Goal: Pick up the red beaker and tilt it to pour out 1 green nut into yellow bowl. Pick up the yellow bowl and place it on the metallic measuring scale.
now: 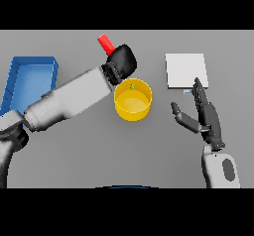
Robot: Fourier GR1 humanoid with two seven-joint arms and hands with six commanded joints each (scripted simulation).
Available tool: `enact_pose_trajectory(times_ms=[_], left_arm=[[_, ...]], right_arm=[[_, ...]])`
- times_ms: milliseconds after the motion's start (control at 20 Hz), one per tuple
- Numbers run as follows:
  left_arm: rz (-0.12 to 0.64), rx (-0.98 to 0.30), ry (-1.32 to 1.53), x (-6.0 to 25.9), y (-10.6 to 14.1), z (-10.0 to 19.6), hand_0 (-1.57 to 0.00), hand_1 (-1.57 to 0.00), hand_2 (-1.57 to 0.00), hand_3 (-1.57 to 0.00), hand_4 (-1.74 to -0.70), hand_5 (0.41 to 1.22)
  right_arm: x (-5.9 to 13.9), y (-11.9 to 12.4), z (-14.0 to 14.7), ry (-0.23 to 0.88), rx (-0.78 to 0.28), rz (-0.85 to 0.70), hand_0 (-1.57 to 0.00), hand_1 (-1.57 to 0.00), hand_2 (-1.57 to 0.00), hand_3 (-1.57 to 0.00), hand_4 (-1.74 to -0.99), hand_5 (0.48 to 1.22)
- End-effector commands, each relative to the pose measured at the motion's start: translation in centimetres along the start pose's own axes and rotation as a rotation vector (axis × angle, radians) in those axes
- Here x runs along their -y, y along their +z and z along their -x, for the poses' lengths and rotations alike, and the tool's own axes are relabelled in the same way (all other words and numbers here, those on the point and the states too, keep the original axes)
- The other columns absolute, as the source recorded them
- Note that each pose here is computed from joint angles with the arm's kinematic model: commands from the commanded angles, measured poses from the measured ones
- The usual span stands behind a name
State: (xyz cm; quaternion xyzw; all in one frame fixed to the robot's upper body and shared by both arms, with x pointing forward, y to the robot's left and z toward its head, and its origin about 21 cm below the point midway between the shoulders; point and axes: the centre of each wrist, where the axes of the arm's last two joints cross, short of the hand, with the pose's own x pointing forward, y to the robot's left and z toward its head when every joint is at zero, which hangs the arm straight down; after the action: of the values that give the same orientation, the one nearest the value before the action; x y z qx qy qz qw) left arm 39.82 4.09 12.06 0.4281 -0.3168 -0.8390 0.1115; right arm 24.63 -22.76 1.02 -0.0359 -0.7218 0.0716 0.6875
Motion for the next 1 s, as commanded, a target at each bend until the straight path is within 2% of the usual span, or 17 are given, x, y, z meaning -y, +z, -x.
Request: enact_pose_trajectory(times_ms=[0,100,150,250,450,700,800,850,900,950], left_arm=[[0.014,0.007,-0.049,0.0,-0.2,-0.4,-1.57,-1.57,-1.57,-1.55,-1.74,1.221],[0.029,0.038,-0.128,-0.8,-0.3,-0.7,-1.57,-1.57,-1.57,-1.55,-1.74,1.221],[0.033,0.045,-0.141,-0.8,-0.5,-1.1,-1.57,-1.57,-1.57,-1.56,-1.74,1.221],[0.036,0.033,-0.172,-1.8,-0.5,-1.2,-1.57,-1.57,-1.57,-1.56,-1.74,1.221],[0.074,0.021,-0.264,-1.7,-0.8,-1.2,-1.57,-1.57,-1.57,-1.57,-1.74,1.221],[0.056,0.011,-0.316,-2.9,-0.7,-0.9,-1.57,-1.57,-1.57,-1.57,-1.74,1.221],[0.044,-0.011,-0.322,-3.6,-0.5,0.1,-1.57,-1.57,-1.57,-1.57,-1.74,1.221],[0.044,-0.035,-0.323,-4.0,-0.4,0.9,-1.57,-1.57,-1.57,-1.57,-1.74,1.189],[0.017,-0.06,-0.308,-4.9,-0.2,2.2,-1.57,-1.57,-1.57,-1.57,-1.74,1.159],[-0.003,-0.084,-0.315,-5.2,-0.1,3.1,-1.57,-1.57,-1.57,-1.57,-1.74,1.171]], right_arm=[[0.0,-0.1,0.1,0.006,0.005,0.006,0.0,0.0,0.0,0.0,-1.283,0.602],[-0.2,0.1,0.4,0.01,0.002,0.0,0.0,0.0,0.0,0.0,-1.29,0.607],[0.3,0.3,0.6,0.022,-0.004,0.007,0.0,0.0,0.0,0.0,-1.29,0.607],[-0.3,0.3,0.3,0.013,0.005,0.001,0.0,0.0,0.0,0.0,-1.28,0.601],[0.0,0.4,0.4,0.048,0.008,0.013,0.0,0.0,0.0,0.0,-1.274,0.592],[-0.1,0.7,0.8,0.044,0.004,0.013,0.0,0.0,0.0,0.0,-1.238,0.584],[-0.4,0.7,0.5,0.035,0.012,0.004,0.0,0.0,0.0,0.0,-1.233,0.585],[-0.3,0.9,0.6,0.041,0.01,0.0,0.0,0.0,0.0,0.0,-1.226,0.587],[-0.4,0.7,0.5,0.04,0.01,0.007,0.0,0.0,0.0,0.0,-1.222,0.59],[-0.5,0.6,0.4,0.033,0.022,0.004,0.0,0.0,0.0,0.0,-1.219,0.595]])
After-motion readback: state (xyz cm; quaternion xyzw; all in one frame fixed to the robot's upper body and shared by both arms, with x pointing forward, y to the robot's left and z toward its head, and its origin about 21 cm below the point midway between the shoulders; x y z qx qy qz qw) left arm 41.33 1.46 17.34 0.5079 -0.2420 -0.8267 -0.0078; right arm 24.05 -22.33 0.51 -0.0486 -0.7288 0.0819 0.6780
